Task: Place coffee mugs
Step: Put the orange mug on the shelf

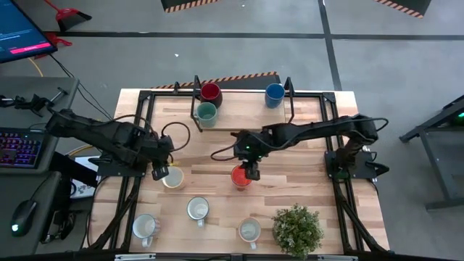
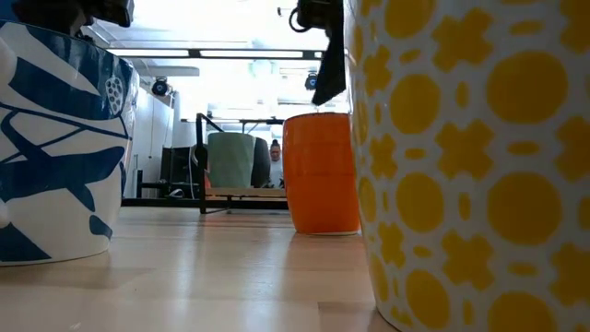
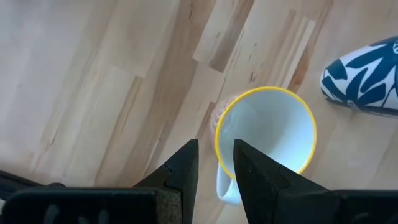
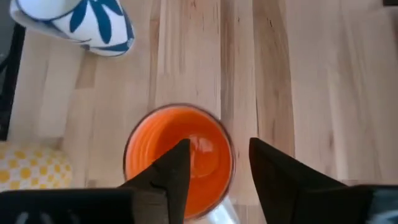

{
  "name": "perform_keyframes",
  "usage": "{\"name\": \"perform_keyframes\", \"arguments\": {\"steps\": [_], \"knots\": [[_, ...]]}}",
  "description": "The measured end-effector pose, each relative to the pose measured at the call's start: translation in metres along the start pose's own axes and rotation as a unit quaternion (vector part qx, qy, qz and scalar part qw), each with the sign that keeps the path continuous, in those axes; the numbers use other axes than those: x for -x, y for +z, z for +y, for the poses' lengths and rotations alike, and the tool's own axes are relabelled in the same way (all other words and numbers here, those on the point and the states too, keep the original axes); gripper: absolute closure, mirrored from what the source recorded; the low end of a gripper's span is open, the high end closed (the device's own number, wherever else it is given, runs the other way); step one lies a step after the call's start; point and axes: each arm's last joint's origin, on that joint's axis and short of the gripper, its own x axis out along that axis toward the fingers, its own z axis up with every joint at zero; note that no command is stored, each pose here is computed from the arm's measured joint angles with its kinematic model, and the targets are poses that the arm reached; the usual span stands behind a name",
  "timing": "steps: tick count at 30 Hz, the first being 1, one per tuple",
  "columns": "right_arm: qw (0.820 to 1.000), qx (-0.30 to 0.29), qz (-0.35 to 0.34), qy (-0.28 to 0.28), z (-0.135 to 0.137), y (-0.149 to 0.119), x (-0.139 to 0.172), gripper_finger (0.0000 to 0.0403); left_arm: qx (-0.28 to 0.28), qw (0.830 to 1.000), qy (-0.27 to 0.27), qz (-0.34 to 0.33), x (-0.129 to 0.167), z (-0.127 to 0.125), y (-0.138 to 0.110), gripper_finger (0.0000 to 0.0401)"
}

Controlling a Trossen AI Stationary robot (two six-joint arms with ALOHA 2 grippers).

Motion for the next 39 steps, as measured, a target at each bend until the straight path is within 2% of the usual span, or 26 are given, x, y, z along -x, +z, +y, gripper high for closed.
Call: {"name": "perform_keyframes", "arguments": {"steps": [8, 12, 22, 39], "knots": [[0.999, -0.001, 0.048, -0.004, -0.003, -0.003, -0.021, 0.0256, -0.018, 1.0, 0.01, -0.003, 0.005, 0.005, -0.005, 0.0311], [0.998, -0.011, 0.053, -0.018, -0.005, -0.004, -0.027, 0.0256, -0.031, 0.999, 0.019, -0.005, 0.006, 0.007, -0.006, 0.0311], [0.998, -0.007, 0.068, -0.013, -0.007, -0.007, -0.044, 0.0256, -0.04, 0.999, 0.023, -0.008, 0.005, 0.007, -0.006, 0.0311], [0.994, 0.094, 0.063, -0.001, -0.008, -0.006, -0.059, 0.0256, -0.053, 0.998, 0.03, -0.013, 0.005, 0.007, -0.006, 0.0311]]}}
